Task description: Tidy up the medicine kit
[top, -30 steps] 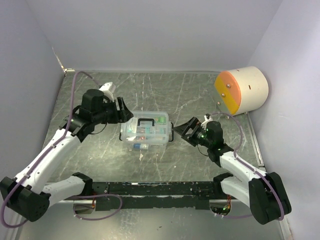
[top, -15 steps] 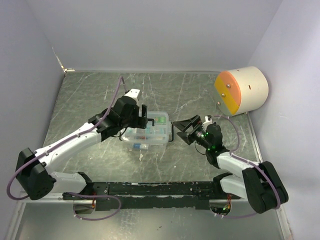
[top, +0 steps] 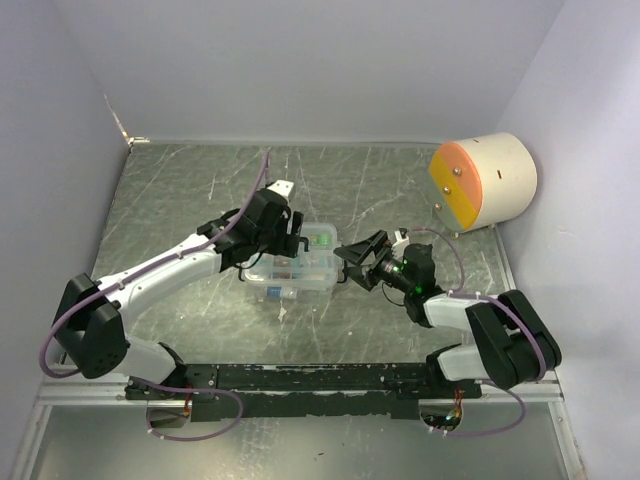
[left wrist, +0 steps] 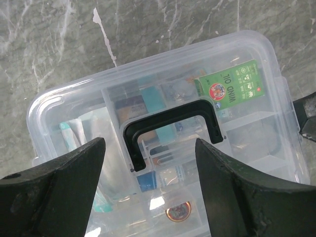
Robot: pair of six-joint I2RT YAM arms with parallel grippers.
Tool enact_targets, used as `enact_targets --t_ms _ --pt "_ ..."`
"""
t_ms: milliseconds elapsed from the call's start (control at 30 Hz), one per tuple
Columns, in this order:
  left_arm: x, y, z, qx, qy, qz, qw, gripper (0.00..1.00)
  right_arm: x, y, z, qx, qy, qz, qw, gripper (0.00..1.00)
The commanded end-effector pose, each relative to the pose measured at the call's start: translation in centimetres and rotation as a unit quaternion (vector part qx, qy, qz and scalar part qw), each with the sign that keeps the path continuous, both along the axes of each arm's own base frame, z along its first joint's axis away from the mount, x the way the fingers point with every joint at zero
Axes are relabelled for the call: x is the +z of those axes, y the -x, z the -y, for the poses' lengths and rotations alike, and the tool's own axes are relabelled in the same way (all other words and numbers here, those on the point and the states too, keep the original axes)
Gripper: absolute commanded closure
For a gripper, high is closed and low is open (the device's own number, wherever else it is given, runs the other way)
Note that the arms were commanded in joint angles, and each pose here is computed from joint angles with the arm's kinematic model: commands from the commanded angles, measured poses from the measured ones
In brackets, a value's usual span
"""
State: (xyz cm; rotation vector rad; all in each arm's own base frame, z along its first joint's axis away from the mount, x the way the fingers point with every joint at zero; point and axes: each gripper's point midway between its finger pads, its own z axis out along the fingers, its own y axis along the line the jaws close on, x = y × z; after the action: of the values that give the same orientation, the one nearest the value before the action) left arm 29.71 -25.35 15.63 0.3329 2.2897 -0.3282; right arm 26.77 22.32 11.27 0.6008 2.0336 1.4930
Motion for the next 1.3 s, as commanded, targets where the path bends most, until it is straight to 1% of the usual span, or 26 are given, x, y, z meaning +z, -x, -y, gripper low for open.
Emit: enact_targets --t_ms 0,67,200,367,600,667,700,767,900,1000,1133,1267 --pt "-0.9 0.4 0.3 0.000 -0.012 -0.027 1.000 0.18 1.9 -0.1 -1.1 0.025 -0.023 0.029 0.999 0.06" --pt "-1.3 0.3 0.1 0.007 -0.017 -0.031 0.999 0.21 1.7 0.0 -1.4 0.032 -0.014 0.023 0.999 0.13" --pt "-1.5 0.5 0.0 0.007 -0.010 -0.028 1.000 0.21 0.3 0.6 -1.3 0.029 0.026 0.005 0.999 0.17" --pt "-1.7 0.8 -0.1 0.010 -0.006 -0.031 0.999 0.22 -0.5 0.8 -0.6 0.017 0.059 -0.002 0.998 0.21" --pt "-1.0 1.4 -0.2 0.012 0.015 -0.024 1.000 0.20 -1.6 0.8 0.4 0.005 0.102 -0.013 0.995 0.39" --pt "-0.4 1.4 -0.3 0.011 0.019 -0.020 1.000 0.19 -1.7 0.8 0.5 0.005 0.106 -0.012 0.994 0.42" --pt "-0.1 1.4 -0.2 0.009 0.020 -0.019 1.000 0.20 -1.6 0.8 0.4 0.006 0.107 -0.011 0.994 0.46" --pt "0.6 1.4 -0.3 0.012 0.023 -0.014 1.000 0.19 -1.6 0.8 0.4 0.007 0.110 -0.011 0.994 0.48" --pt "1.8 1.3 -1.0 0.026 0.022 -0.002 0.999 0.17 -1.7 0.5 0.6 0.003 0.128 -0.011 0.992 0.49" --pt "1.9 1.6 -1.7 0.036 0.016 -0.006 0.999 0.15 -1.4 0.3 0.9 -0.001 0.153 -0.009 0.988 0.48" --pt "1.1 2.2 -2.3 0.046 0.014 -0.016 0.999 0.15 -0.8 -0.3 1.0 -0.001 0.188 -0.001 0.982 0.45" --pt "0.4 2.6 -2.5 0.049 0.017 -0.024 0.998 0.15 -0.5 -0.5 0.9 -0.001 0.209 0.004 0.978 0.45"
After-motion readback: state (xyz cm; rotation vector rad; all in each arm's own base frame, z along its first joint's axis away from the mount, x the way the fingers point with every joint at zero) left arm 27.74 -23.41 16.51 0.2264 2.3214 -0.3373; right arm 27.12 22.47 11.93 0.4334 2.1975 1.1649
